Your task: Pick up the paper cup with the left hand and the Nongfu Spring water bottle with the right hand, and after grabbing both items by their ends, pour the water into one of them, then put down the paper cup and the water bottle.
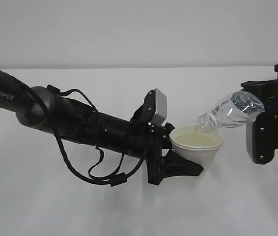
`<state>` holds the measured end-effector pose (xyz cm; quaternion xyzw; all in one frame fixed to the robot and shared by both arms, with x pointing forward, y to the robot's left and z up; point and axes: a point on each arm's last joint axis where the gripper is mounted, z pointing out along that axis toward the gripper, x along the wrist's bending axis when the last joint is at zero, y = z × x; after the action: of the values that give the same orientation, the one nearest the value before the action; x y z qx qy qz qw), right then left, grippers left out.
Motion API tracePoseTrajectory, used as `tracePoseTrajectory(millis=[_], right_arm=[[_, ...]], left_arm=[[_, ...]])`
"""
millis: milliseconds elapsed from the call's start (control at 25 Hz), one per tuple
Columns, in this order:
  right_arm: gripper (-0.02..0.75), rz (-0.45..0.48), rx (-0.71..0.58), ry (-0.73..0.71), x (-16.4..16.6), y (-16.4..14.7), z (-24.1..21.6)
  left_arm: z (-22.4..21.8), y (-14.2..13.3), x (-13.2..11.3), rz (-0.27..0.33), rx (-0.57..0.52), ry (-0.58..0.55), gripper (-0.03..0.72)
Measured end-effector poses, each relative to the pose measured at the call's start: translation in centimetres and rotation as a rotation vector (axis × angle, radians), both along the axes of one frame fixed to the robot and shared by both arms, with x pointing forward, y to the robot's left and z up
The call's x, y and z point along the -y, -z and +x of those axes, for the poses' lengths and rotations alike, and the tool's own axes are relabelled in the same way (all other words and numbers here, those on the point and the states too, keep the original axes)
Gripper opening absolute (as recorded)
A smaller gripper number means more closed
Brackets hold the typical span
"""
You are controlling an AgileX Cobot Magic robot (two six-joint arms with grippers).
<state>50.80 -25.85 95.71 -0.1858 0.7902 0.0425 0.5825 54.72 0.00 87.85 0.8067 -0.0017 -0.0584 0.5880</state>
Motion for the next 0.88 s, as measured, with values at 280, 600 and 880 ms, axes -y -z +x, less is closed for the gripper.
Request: tracePoseTrajectory(millis=[280,600,880], right_arm=[[0.376,0.05,-0.016,0.017,0.0,0.0,0.0],[0.376,0.134,-0.042,0.047,0.0,0.0,0.0],[0.376,0.246,-0.077,0.087,0.0,0.0,0.0]], left_arm=[[0.0,0.0,0.0,0.0,0.0,0.0,0.426],[0.0,0.0,0.0,0.0,0.0,0.0,0.426],[0.0,0.0,0.0,0.0,0.0,0.0,0.426]])
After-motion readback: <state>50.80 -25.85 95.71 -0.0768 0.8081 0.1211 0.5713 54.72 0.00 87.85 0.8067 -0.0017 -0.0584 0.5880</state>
